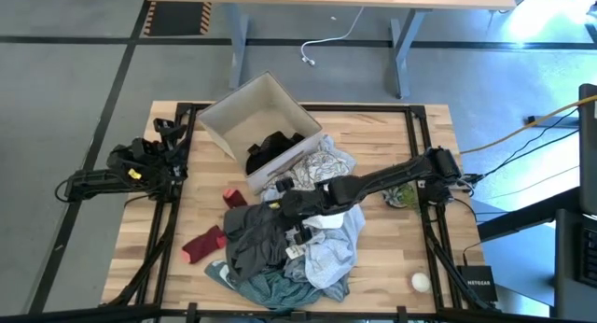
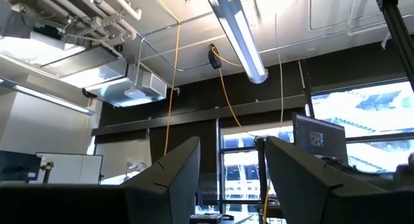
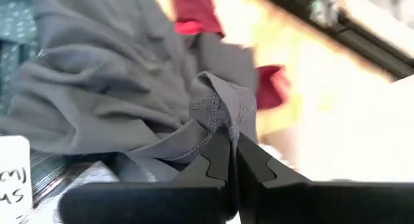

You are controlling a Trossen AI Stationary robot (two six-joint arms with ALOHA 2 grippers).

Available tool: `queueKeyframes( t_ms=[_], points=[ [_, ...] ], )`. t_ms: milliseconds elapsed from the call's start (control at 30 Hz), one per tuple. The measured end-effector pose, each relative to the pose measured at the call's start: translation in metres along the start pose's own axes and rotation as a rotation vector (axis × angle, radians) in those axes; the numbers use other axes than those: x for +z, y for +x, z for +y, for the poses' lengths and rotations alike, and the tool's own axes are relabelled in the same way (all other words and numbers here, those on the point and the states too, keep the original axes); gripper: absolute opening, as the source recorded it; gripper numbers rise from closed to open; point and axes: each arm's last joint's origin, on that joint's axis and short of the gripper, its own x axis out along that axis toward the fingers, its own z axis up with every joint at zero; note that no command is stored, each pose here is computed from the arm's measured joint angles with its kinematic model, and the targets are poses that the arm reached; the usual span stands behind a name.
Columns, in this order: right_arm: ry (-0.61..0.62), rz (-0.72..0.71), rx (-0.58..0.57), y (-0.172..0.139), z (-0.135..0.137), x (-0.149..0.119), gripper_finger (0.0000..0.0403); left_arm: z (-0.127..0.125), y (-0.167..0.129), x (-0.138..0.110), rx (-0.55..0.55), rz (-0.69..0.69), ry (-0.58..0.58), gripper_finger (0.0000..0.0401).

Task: Sort clothes
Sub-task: Put the gray underwear into the laundry organizer

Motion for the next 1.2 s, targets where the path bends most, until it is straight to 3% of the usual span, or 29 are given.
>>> queueKeyframes(
  t_ms=[167, 400, 867, 1067, 1200],
  points=[
    [-0.052, -0.005, -0.126, -0.031, -0.019, 0.028, 0.0015, 0.0, 0.0, 0.0, 0.0, 0.0, -0.01, 0.0171],
    [-0.028, -0.114, -0.245, -0.083, -0.065, 0.054, 0.0006, 0.0, 0.0, 0.0, 0.0, -0.001, -0.009, 0.0171],
    [0.2, -0.342, -0.696, -0.16, -0.191, 0.051, 0.001, 0.0, 0.0, 0.001, 0.002, -0.007, -0.008, 0.0171],
    [0.276, -0.555, -0.859, -0.184, -0.225, 0.05, 0.0015, 0.0, 0.0, 0.001, 0.002, -0.006, -0.008, 0.0171],
    [0.345, -0.784, -0.883, -0.2, -0.238, 0.053, 0.0016, 0.0, 0.0, 0.001, 0.001, -0.005, -0.008, 0.0171]
  ],
)
